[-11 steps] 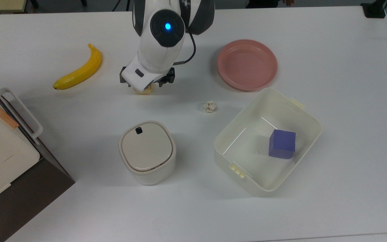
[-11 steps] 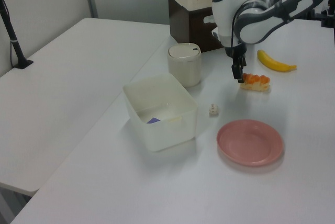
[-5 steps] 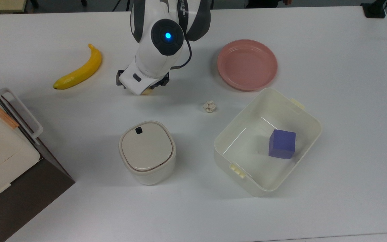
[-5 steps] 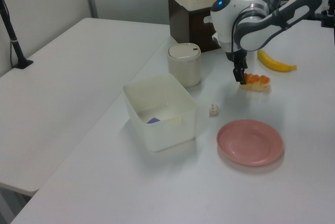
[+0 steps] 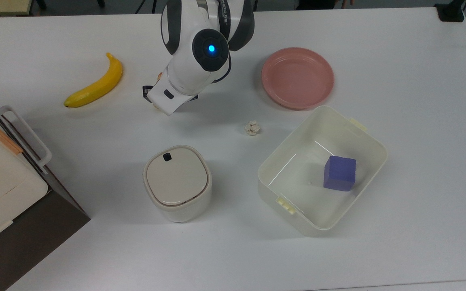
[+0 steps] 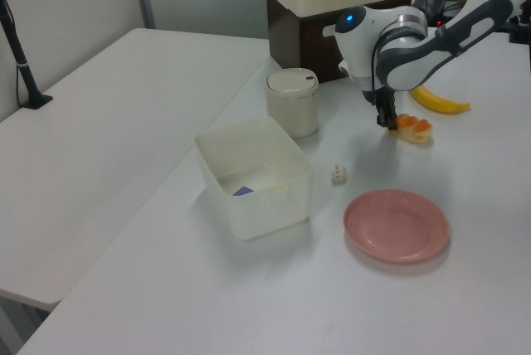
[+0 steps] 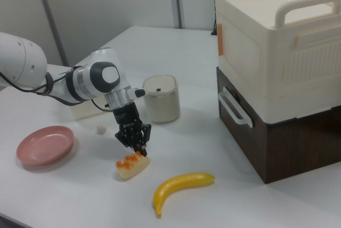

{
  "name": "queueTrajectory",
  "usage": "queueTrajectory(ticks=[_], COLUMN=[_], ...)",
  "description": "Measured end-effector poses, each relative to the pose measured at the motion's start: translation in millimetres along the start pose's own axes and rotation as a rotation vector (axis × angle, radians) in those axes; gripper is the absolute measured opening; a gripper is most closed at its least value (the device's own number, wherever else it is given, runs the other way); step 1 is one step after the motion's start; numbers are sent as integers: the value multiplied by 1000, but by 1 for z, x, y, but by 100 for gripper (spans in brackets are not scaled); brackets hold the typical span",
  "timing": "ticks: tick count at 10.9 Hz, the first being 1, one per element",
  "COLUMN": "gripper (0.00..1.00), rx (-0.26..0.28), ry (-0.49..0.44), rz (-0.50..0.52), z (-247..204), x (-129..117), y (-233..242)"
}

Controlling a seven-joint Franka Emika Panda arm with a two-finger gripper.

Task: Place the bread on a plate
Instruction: 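Lift the bread roll and carry it over the pink plate, then lower the roll onto the pink plate and open the gripper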

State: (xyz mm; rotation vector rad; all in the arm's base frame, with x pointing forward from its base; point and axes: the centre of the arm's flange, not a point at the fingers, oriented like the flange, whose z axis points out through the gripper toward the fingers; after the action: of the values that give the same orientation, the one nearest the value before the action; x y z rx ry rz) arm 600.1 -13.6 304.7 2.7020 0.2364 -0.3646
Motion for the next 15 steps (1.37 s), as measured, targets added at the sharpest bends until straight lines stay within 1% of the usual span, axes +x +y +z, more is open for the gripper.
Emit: queueTrajectory(ticks=[1,3,4,5,6,7,8,9,10,12,13,15], gripper=[14,13,13,13,12,10,10,10,10,10,10,10], rx=[0,0,1,26,92,180,257,297,313,313,296,225], ry=[1,6,22,56,100,148,184,204,214,205,186,156], rz=[0,2,7,23,50,87,133,170,196,209,208,216], z=[0,-3,-12,-30,-60,-97,-136,-170,-195,-215,-213,-198], x=[0,0,1,0,-5,-16,-32,-48,-58,-61,-60,-55], y=[0,0,-1,-3,-7,-9,-8,-14,-32,-103,-145,-218])
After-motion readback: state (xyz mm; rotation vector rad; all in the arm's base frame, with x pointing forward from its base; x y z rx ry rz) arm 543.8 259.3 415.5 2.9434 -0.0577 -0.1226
